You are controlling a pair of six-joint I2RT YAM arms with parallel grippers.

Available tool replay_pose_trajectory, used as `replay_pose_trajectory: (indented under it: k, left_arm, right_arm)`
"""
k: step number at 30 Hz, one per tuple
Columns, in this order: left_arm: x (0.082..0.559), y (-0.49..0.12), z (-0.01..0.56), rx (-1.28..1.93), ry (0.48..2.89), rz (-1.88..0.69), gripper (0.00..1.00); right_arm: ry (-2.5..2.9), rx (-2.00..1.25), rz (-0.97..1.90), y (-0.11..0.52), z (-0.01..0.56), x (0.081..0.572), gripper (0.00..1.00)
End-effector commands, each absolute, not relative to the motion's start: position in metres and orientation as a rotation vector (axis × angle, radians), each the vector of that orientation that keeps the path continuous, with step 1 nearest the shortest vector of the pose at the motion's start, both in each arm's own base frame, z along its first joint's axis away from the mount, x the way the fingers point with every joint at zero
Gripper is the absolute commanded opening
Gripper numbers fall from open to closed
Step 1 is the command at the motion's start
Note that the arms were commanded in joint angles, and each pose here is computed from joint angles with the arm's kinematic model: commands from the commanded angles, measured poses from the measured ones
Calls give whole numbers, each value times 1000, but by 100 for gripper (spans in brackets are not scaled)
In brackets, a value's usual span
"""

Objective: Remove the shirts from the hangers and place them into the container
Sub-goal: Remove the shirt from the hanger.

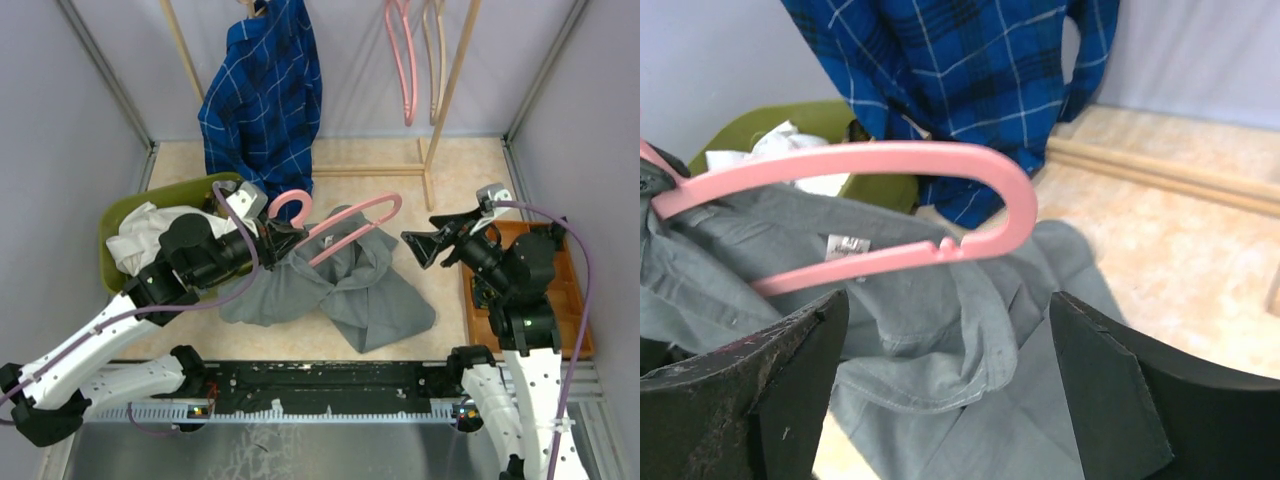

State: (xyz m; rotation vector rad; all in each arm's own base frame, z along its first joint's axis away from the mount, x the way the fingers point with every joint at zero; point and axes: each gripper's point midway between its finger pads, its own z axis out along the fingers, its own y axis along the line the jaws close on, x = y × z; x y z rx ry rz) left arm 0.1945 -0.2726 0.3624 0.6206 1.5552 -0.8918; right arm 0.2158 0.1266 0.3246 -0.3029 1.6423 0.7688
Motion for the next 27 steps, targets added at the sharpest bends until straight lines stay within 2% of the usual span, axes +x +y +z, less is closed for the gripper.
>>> replay_pose_trajectory:
  k: [1,11,19,27]
  left_arm:
    - [181,-282,382,687,1471,-972,0]
    - [169,-289,384,816,1444,-999,0]
    - [160,-290,373,888,1469,-1008,0]
    - [152,-297,369,960,1476,-1044,0]
  right_arm:
    - [1520,-330,619,112,350,224,82]
    - [1528,-425,544,110,355,218,88]
    - [1555,-631,645,132,353,202,94]
    - [1572,-778,873,157,343,181,92]
